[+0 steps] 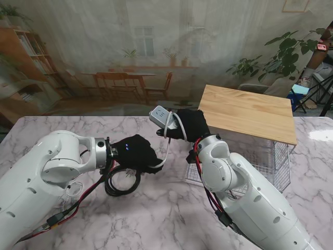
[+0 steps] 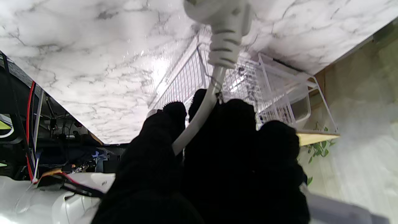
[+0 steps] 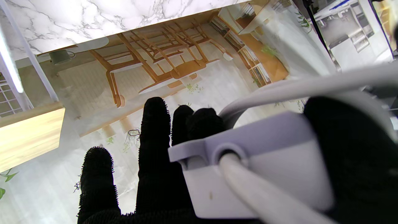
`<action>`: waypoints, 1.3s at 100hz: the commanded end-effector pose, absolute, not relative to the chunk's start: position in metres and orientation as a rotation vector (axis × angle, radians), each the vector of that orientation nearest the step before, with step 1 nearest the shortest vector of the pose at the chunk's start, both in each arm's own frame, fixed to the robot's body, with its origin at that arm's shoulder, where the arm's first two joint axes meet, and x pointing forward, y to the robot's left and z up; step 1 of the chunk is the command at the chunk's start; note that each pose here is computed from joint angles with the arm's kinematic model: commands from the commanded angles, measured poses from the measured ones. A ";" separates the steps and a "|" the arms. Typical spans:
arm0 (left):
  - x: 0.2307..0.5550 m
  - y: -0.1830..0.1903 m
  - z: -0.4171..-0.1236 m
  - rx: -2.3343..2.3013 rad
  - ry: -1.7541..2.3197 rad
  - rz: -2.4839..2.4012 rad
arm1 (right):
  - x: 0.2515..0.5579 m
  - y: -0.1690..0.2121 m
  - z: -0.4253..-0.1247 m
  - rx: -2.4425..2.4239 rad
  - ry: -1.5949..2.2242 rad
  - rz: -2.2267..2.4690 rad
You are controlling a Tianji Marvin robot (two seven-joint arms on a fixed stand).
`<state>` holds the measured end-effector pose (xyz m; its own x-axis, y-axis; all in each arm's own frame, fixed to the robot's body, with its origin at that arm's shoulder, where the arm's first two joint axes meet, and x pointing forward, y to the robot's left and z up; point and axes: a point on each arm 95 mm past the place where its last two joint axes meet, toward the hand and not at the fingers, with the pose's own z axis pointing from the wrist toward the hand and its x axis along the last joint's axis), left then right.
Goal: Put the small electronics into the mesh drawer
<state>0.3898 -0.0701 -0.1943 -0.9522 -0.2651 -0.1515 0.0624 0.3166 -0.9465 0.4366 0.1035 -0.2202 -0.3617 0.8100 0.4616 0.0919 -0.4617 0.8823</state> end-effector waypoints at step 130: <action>0.456 -0.099 -0.095 -0.251 2.145 -1.590 | 0.411 0.132 -0.246 1.369 1.490 1.901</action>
